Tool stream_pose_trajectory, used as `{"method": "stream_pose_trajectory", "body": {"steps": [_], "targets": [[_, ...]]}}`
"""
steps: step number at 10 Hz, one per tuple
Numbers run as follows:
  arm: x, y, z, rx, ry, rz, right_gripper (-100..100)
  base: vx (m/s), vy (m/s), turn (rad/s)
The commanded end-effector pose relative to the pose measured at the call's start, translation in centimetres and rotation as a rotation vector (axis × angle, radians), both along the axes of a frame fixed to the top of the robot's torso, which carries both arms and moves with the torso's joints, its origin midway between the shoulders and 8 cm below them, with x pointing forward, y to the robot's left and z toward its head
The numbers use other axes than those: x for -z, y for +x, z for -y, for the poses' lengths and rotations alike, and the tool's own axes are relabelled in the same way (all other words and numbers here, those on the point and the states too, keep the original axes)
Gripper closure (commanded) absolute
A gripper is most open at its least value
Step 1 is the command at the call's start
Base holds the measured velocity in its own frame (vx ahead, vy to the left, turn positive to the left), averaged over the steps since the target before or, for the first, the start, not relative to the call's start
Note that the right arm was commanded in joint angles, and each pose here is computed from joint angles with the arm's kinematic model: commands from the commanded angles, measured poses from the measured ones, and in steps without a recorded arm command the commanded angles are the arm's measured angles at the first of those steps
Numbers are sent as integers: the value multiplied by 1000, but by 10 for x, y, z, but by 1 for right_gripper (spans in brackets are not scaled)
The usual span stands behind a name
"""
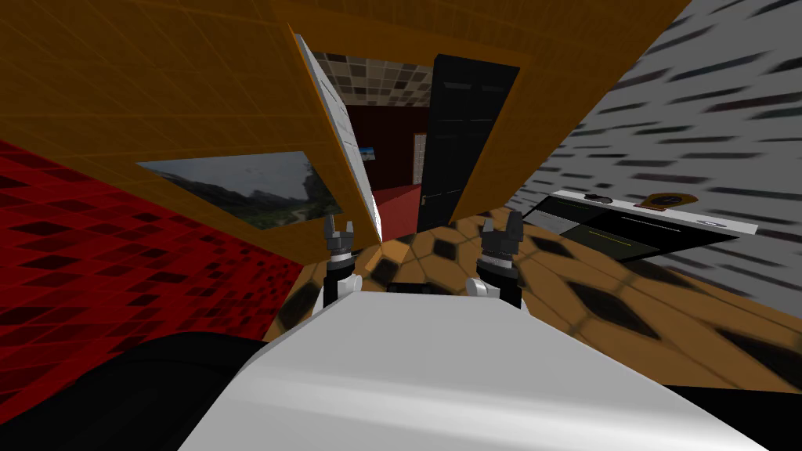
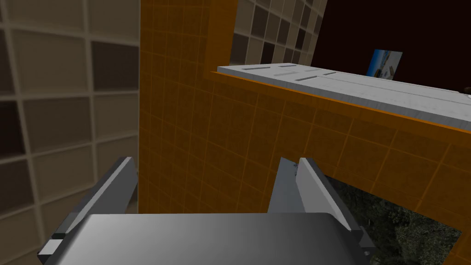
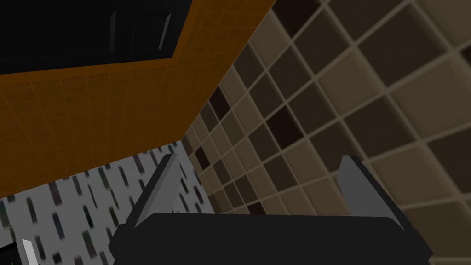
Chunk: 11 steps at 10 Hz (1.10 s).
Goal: Push the door open
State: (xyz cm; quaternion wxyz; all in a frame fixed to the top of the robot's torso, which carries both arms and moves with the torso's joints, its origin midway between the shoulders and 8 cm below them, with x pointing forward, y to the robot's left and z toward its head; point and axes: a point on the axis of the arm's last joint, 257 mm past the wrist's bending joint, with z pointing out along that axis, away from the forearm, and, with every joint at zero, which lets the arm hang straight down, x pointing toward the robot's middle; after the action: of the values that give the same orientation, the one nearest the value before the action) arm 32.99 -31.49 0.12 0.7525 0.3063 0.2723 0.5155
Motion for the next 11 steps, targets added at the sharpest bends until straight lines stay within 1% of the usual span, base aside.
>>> {"method": "stream_pose_trajectory", "body": {"steps": [1, 5, 6, 7, 8, 11], "targets": [[8, 6, -2, -13, -4, -13, -100, 75, -19, 21], [29, 21, -6, -46, -12, -49, -100, 141, -31, 16], [37, 26, -8, -58, -13, -62, -100, 119, -21, 20], [41, 29, -8, -64, -14, -69, -100, 117, -33, 17], [50, 35, -10, -76, -16, -84, -100, 133, -28, 24], [66, 44, -13, -96, -17, -109, -100, 117, -22, 15]]}}
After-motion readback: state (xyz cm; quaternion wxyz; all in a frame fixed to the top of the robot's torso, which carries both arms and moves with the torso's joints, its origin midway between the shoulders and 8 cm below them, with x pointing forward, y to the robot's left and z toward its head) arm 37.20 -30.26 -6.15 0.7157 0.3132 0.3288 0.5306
